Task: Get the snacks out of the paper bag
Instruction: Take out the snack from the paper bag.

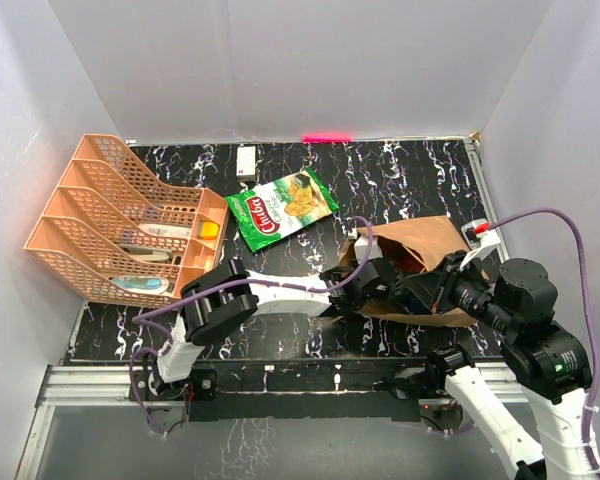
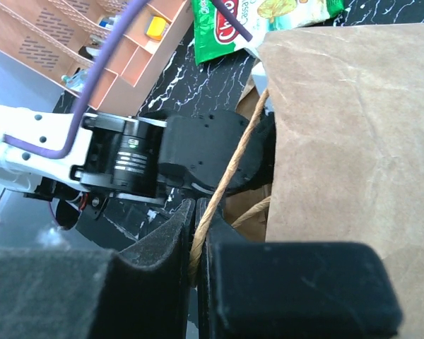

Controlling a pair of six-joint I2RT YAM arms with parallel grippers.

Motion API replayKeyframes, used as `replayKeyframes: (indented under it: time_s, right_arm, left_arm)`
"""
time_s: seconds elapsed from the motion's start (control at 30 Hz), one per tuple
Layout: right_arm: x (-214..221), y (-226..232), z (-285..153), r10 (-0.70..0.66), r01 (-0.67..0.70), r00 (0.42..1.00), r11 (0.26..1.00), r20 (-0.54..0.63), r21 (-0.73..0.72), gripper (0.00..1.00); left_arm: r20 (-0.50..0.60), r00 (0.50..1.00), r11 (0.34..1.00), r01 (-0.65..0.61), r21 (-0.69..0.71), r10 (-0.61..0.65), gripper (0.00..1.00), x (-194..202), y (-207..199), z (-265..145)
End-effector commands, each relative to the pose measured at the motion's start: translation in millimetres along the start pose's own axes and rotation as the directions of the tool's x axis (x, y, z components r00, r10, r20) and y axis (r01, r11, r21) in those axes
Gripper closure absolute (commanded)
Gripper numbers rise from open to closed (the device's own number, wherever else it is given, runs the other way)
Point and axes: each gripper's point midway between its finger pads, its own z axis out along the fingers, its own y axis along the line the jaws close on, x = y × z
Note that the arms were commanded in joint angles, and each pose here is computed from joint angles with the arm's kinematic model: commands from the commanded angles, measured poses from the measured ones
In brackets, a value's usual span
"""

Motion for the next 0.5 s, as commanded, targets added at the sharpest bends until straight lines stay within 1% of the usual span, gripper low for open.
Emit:
replayKeyframes:
  time_s: [0.0, 0.07, 0.2, 0.3, 0.47]
  right_arm:
    - [-17, 2, -9, -0.029, 0.028, 0.996, 1.000, 0.085, 0.013, 0.92]
    - [-16, -1, -7, -0.025, 0.023, 0.996, 0.999, 0.089, 0.026, 0.92]
    - [-14, -13, -3, -0.011, 0.003, 0.995, 0.997, 0.099, 0.074, 0.92]
    - [-15, -17, -3, -0.008, -0.003, 0.992, 0.995, 0.122, 0.095, 0.92]
    - [-17, -19, -5, -0.010, -0.005, 0.989, 0.994, 0.149, 0.105, 0.92]
  left_arm:
    - [0.075, 0.997, 0.995, -0.003, 0.095, -0.004, 1.00, -56, -28, -45]
    - [0.088, 0.996, 0.989, -0.005, 0.149, -0.008, 1.00, -72, -38, -67]
    - [0.102, 0.995, 0.969, -0.013, 0.248, -0.013, 1.00, -89, -48, -101]
    - [0.093, 0.996, 0.958, -0.008, 0.287, -0.019, 1.00, -92, -48, -118]
    - [0.060, 0.998, 0.949, -0.020, 0.314, 0.001, 1.00, -89, -47, -133]
